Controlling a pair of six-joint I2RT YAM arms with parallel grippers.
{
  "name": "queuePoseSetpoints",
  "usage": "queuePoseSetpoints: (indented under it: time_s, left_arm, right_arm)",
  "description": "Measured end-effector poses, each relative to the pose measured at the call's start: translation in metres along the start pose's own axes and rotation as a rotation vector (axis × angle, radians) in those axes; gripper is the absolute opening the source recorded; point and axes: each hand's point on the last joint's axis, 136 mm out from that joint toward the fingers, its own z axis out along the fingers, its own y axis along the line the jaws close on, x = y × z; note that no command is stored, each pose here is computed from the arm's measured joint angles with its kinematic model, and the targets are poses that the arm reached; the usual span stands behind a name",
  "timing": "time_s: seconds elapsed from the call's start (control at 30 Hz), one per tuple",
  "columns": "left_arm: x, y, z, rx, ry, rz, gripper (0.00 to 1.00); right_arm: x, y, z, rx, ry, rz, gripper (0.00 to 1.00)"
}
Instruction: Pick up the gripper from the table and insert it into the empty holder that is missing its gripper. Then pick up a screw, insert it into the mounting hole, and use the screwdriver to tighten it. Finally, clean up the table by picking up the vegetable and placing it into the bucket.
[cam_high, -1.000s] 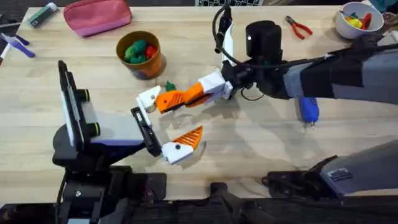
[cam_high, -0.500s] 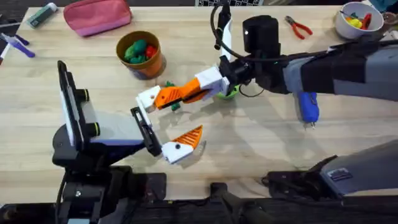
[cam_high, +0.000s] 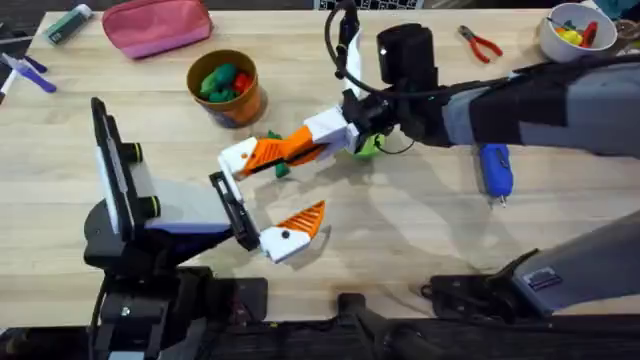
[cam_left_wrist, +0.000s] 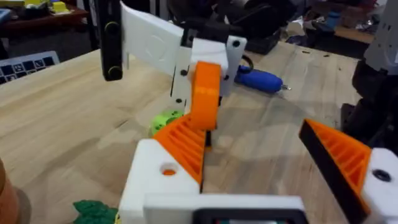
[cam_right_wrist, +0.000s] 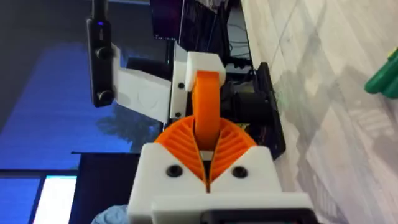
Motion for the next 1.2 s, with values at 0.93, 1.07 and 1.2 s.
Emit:
queuePoseSetpoints:
  time_s: [0.93,1.07,1.2]
  left_arm:
    - [-0.0001,-0.0003,0.0000,0.002,0.000,-0.004,0.985]
    - [-0.0001,-0.0003,0.0000,0.002,0.000,-0.004,0.985]
    - [-0.0001,0.0000,0.0000,0.000,0.000,-0.004,0.985]
  right_arm:
    - [-0.0012,0.0039,0.0102,-0.004,0.028,0.013,0.009]
    - [-0.0029,0.0037,0.0088,-0.001,0.021,0.016,0.009]
    - [-0.0068,0.0027,0.0082,0.004,0.012,0.014,0.009]
